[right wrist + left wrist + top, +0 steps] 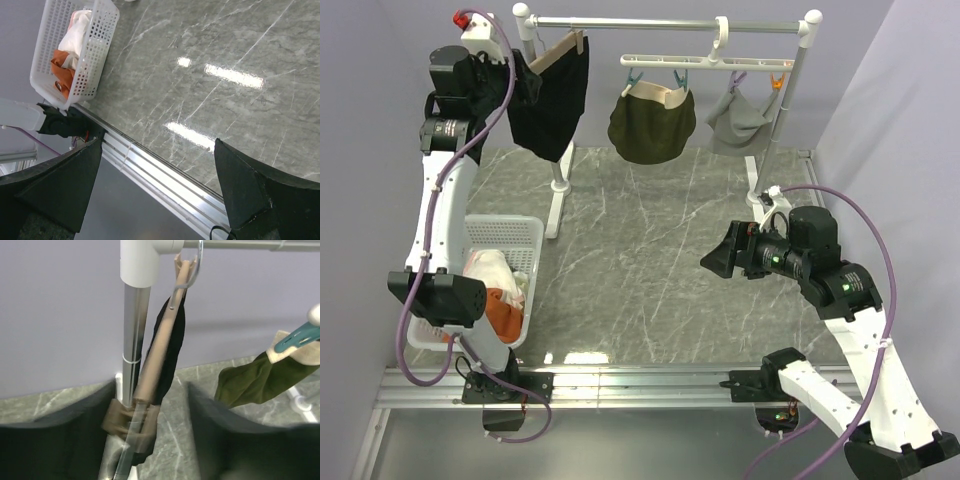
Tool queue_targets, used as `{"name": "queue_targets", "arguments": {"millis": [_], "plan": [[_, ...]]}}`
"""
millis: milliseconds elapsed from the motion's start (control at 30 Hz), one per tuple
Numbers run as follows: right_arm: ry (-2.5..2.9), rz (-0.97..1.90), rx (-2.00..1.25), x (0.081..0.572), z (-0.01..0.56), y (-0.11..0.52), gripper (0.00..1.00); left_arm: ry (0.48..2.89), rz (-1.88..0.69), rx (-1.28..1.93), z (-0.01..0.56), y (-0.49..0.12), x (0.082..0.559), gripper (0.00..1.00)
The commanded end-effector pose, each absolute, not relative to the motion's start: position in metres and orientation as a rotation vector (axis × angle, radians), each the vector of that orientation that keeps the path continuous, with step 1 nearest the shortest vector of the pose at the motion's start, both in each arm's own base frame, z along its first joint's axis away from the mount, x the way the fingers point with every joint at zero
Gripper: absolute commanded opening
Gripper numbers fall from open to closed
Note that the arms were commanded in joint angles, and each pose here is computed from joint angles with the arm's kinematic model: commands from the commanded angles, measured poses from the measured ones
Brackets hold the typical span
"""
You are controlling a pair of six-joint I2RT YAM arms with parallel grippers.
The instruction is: Remove the underwear clipped to the hanger
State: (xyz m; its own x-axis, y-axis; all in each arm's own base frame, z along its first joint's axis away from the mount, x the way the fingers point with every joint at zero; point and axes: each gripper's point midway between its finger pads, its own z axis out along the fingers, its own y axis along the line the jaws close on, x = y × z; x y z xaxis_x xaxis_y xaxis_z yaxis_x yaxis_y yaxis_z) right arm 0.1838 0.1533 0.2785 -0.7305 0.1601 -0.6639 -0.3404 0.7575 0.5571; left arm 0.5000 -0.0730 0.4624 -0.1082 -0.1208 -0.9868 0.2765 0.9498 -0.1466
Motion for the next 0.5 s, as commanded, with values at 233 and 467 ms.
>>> {"name": "queue_targets", "arguments": {"millis": [233,467], "plan": [[2.2,0.893,-0.147,0.1919,0.283,0.1574,1.0,1.596,-0.298,0.146,0.4817,-0.0825,0.5017,0.27],[2.206,0.896,-0.143,0.1942,0.2809,0.1587,1.0,1.571,-0.301,0.128,0.4891,-0.0827,0.503,0.0]]}}
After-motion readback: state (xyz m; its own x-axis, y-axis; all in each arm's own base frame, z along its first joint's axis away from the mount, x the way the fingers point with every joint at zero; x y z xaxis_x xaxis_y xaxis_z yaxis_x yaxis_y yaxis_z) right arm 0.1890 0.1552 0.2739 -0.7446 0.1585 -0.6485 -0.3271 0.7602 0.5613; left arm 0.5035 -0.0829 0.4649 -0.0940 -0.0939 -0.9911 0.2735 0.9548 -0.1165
